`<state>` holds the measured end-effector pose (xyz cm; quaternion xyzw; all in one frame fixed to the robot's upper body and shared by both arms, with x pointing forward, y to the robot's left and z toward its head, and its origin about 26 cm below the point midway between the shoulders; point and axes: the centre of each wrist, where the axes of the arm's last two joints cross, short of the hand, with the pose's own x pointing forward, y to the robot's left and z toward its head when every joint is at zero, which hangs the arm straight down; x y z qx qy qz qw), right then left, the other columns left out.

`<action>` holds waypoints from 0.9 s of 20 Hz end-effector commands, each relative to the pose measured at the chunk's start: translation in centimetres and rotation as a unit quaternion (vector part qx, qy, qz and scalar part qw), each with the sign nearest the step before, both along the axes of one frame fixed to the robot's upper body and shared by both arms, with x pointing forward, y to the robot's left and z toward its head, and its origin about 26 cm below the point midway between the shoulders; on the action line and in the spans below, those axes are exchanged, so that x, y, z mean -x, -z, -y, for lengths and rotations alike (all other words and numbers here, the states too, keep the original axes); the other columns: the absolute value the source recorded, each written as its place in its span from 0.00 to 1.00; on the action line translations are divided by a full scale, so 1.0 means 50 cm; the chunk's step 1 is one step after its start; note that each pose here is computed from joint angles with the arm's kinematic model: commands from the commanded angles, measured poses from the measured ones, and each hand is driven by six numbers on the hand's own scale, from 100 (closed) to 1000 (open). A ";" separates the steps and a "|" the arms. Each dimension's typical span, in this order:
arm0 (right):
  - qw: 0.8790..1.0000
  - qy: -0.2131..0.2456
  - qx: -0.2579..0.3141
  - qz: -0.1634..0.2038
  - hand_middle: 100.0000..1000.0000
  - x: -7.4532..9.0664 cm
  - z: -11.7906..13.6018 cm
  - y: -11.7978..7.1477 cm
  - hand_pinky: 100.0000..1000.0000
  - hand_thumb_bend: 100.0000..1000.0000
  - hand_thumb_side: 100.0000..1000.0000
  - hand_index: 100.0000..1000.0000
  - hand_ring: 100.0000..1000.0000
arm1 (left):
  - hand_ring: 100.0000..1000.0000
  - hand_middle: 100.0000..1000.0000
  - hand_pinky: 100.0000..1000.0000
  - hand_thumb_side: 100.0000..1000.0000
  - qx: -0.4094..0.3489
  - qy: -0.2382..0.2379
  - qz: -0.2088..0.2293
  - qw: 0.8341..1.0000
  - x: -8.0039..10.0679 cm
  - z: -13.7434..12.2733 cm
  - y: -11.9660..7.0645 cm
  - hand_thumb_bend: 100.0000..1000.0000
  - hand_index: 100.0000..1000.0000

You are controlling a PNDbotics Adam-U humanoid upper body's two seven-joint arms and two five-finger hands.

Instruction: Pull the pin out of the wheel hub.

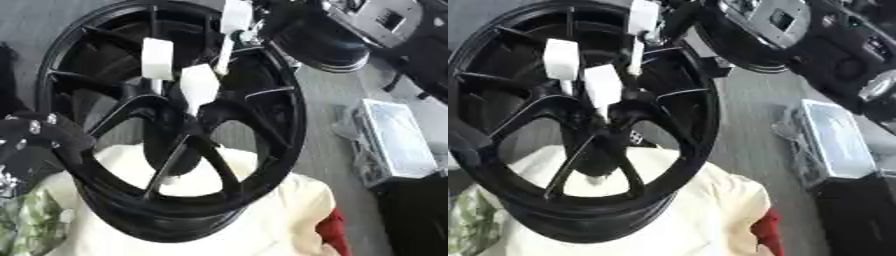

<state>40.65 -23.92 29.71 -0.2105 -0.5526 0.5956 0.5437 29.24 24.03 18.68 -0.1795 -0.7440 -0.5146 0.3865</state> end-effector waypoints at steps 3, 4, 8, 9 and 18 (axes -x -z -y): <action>0.999 0.034 -0.001 0.038 0.22 0.012 0.052 -0.033 0.54 0.00 0.34 0.31 0.40 | 0.74 0.63 0.59 0.74 0.000 0.002 0.006 1.000 0.003 -0.004 -0.016 0.00 0.69; 0.999 0.037 -0.003 0.040 0.22 0.013 0.055 -0.033 0.54 0.00 0.34 0.31 0.40 | 0.74 0.63 0.59 0.74 0.000 0.002 0.005 1.000 0.003 -0.004 -0.016 0.00 0.69; 0.997 0.057 -0.015 0.054 0.22 0.018 0.080 -0.031 0.53 0.00 0.32 0.30 0.39 | 0.74 0.64 0.59 0.73 0.004 0.002 0.003 1.000 0.002 -0.004 -0.016 0.00 0.69; 0.996 0.067 -0.018 0.059 0.22 0.020 0.091 -0.030 0.53 0.00 0.31 0.30 0.39 | 0.74 0.64 0.59 0.73 0.005 0.002 0.003 1.000 0.002 -0.004 -0.017 0.00 0.69; 0.975 0.174 -0.056 0.128 0.21 0.075 0.239 -0.023 0.53 0.00 0.22 0.30 0.37 | 0.74 0.64 0.59 0.73 0.013 -0.004 0.004 1.000 0.002 -0.006 -0.017 0.00 0.69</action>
